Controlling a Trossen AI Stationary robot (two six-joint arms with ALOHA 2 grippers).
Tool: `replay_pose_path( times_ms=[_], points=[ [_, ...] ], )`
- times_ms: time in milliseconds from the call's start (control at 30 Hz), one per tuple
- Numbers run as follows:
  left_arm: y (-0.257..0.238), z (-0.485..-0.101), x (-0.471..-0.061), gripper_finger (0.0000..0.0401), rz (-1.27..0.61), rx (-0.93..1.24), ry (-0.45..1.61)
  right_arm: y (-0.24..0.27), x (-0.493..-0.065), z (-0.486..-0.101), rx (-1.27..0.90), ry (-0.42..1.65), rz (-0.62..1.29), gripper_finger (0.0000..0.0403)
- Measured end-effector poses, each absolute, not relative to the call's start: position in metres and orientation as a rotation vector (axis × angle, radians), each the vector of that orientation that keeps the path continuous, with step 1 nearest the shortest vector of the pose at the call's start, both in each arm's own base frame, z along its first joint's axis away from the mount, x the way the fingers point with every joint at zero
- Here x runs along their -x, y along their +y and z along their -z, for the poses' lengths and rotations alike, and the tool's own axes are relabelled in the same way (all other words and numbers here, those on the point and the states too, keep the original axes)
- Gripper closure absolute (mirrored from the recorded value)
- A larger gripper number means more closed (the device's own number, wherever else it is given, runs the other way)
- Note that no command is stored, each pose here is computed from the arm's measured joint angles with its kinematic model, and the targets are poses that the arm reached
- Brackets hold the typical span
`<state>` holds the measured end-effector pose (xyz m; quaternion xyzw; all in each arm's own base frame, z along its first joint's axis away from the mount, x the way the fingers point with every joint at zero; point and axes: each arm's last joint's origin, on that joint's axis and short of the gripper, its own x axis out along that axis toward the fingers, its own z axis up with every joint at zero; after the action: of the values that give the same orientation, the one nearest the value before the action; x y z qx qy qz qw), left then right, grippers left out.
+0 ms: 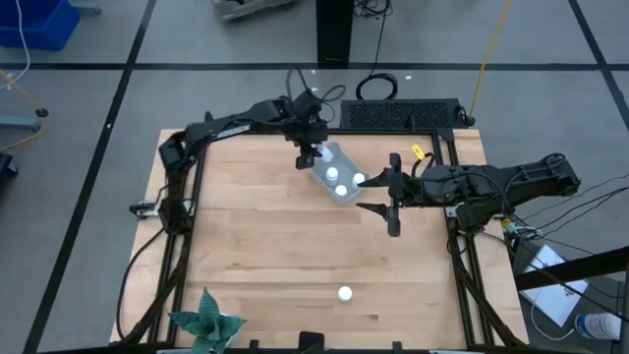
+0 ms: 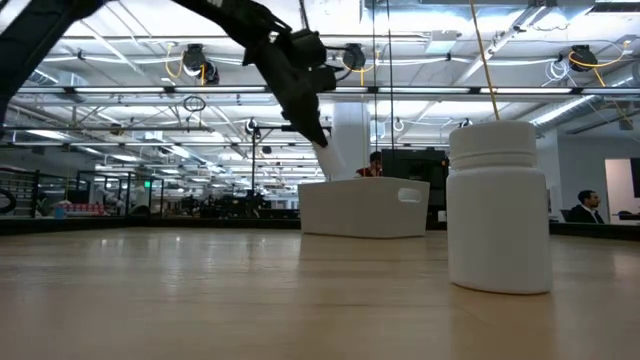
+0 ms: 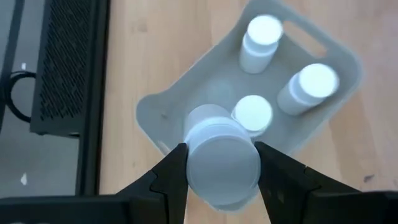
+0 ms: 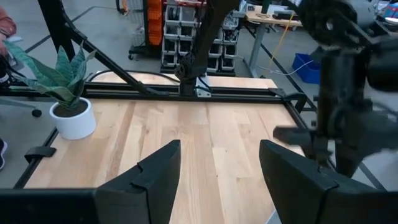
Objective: Pick and place pill bottles into a basket
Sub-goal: Put the white pill bottle into the gray bin
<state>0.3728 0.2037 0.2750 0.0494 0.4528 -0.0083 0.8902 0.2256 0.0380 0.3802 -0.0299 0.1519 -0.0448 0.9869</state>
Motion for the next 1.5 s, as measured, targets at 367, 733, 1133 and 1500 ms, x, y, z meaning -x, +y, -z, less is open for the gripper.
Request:
replay_pose_path(
  times_ms=[367,733,1133,1500],
  points=[
    [0.225,-0.261,-0.390,0.0239,-0.011,-0.086,0.975,0.038,-0.226,-0.380,0.058,0.306,0.090,0.0193],
    [0.230,-0.258,-0.393,0.0239,-0.004,-0.062,0.990,0.038,-0.226,-0.380,0.056,0.305,0.090,0.0193],
    [0.209,-0.255,-0.399,0.0239,0.074,-0.048,1.026,0.038,-0.226,-0.380,0.056,0.305,0.090,0.0193],
    [0.198,-0.251,-0.393,0.0239,0.081,-0.023,1.150,0.038,-0.226,-0.380,0.055,0.305,0.087,0.0193]
  ],
)
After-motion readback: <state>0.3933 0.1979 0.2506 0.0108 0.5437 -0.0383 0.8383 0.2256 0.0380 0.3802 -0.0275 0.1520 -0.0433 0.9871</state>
